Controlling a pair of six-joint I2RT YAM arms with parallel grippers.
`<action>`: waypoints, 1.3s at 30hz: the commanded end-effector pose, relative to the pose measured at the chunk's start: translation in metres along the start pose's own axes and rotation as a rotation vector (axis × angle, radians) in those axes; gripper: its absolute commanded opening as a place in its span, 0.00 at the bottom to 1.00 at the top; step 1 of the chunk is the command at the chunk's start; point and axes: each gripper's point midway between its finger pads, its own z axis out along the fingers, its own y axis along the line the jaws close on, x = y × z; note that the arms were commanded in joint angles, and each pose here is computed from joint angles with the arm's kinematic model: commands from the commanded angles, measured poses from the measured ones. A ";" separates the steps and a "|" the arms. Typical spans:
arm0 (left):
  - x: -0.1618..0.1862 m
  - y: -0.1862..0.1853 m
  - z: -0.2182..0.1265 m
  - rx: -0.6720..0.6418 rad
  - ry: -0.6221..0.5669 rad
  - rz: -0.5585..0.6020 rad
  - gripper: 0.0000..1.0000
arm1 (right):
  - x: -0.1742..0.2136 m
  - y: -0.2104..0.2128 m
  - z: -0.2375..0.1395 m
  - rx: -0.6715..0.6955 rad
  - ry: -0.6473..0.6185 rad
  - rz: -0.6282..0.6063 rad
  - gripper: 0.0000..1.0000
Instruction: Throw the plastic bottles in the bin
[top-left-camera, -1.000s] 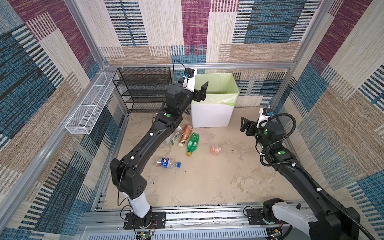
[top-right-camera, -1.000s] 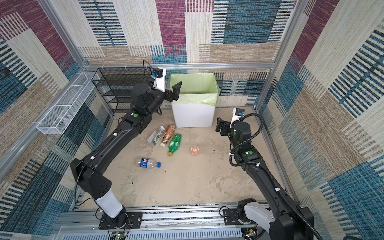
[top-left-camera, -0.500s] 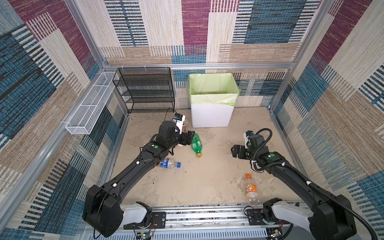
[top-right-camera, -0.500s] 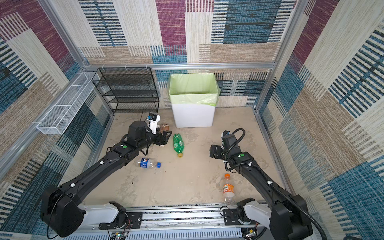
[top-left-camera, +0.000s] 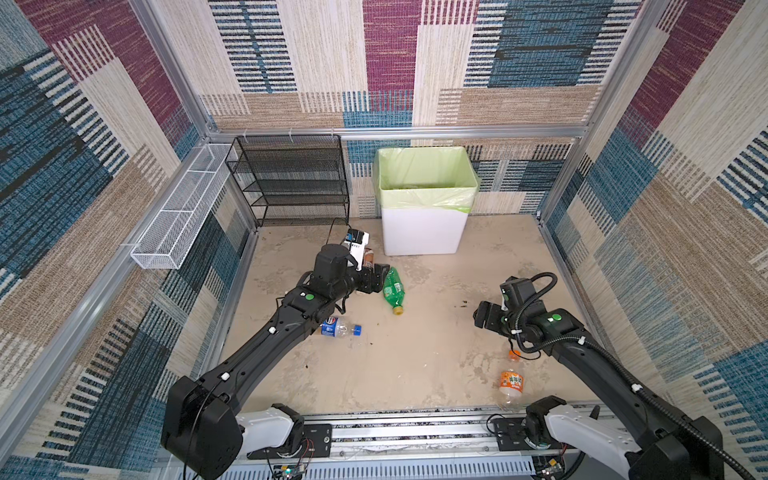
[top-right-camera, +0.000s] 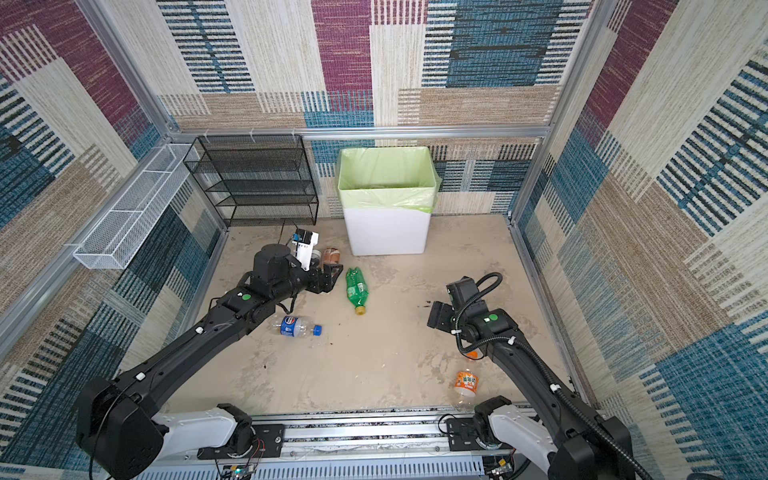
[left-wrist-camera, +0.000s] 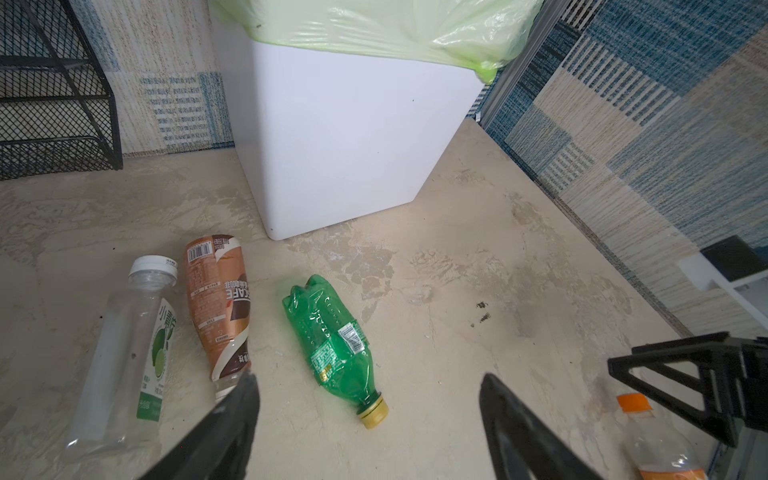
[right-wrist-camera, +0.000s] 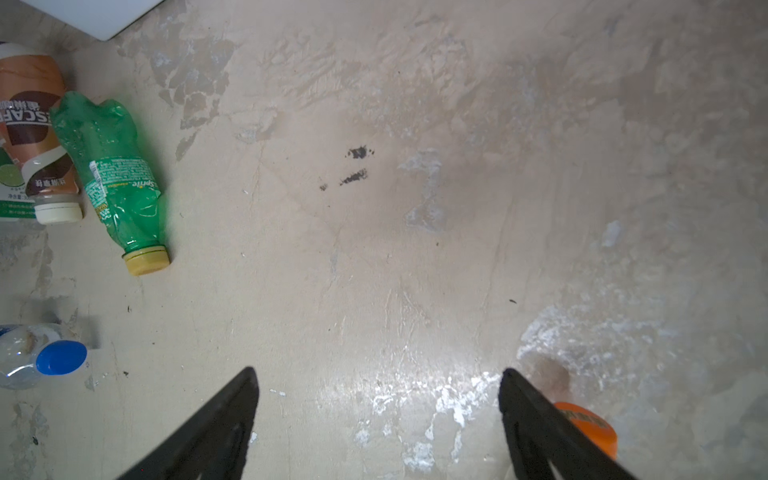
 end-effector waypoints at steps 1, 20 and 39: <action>-0.009 -0.004 0.002 0.035 -0.035 -0.014 0.84 | 0.018 -0.024 -0.007 0.105 0.054 0.111 0.90; -0.004 0.061 -0.001 -0.017 -0.072 -0.217 0.84 | 0.058 -0.096 -0.019 0.543 0.184 0.336 0.96; 0.001 0.114 0.010 -0.031 -0.068 -0.363 0.82 | 0.078 -0.074 0.037 0.391 0.292 0.393 0.75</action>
